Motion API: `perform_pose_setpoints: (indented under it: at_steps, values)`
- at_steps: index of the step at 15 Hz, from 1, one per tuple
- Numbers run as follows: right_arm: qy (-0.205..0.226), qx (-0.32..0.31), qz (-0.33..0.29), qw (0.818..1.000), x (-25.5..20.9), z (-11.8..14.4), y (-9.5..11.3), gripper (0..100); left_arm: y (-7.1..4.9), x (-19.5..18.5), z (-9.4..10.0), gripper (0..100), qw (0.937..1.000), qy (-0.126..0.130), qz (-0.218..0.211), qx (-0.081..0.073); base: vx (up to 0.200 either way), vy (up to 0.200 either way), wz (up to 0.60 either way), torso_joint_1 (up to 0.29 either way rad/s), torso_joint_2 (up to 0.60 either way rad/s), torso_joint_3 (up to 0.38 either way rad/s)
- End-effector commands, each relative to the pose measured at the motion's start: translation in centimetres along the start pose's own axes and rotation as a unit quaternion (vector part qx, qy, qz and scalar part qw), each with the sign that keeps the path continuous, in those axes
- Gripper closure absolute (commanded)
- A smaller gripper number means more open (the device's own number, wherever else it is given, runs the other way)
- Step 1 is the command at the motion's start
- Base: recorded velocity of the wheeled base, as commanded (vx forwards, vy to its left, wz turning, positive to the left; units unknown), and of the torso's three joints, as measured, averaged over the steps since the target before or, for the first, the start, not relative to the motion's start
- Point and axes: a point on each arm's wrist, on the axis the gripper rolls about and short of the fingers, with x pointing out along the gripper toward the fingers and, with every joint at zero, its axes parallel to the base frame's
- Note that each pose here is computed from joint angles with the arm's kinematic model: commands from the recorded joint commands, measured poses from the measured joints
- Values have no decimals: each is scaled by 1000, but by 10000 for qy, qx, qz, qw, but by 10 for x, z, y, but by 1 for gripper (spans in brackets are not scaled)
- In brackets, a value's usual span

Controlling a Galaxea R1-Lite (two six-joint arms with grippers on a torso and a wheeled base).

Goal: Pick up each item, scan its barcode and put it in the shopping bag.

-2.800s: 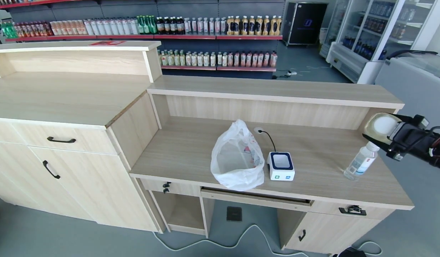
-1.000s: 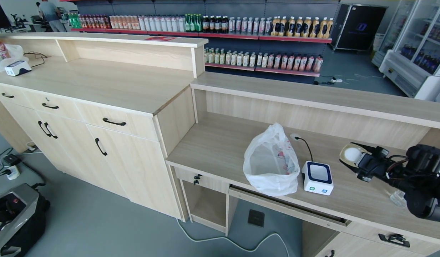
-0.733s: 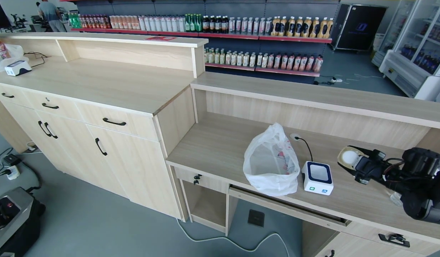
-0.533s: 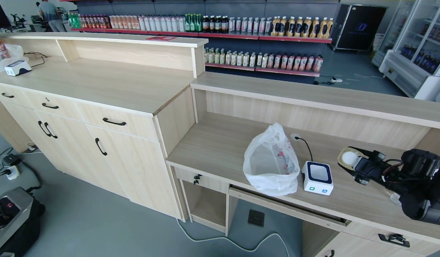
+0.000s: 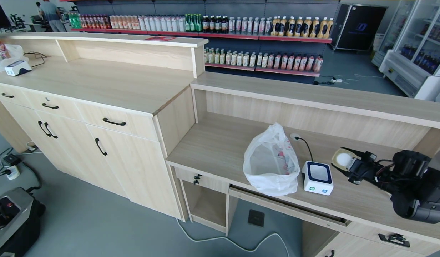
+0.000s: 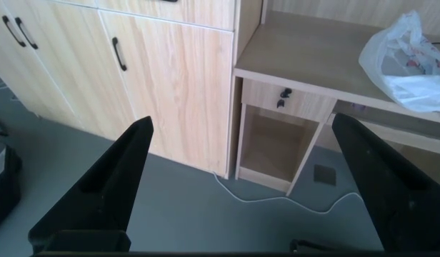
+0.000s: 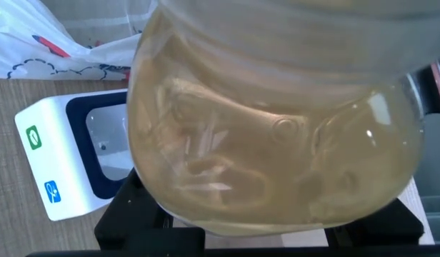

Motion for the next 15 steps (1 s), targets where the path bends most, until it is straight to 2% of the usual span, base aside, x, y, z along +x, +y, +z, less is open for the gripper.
perform_pose_setpoints:
  at_steps: [1, 15]
  values:
    - [-25, 73, 50, 10000, 4, -3, 8, 100, 0, 0, 0, 0, 10000, -2, -2, -1, 0, 0, 0, 0, 0, 0]
    - [-145, 12, 1, 9999, 18, -9, 19, 100, 0, 0, 0, 0, 10000, 6, -2, -1, 0, 0, 0, 0, 0, 0]
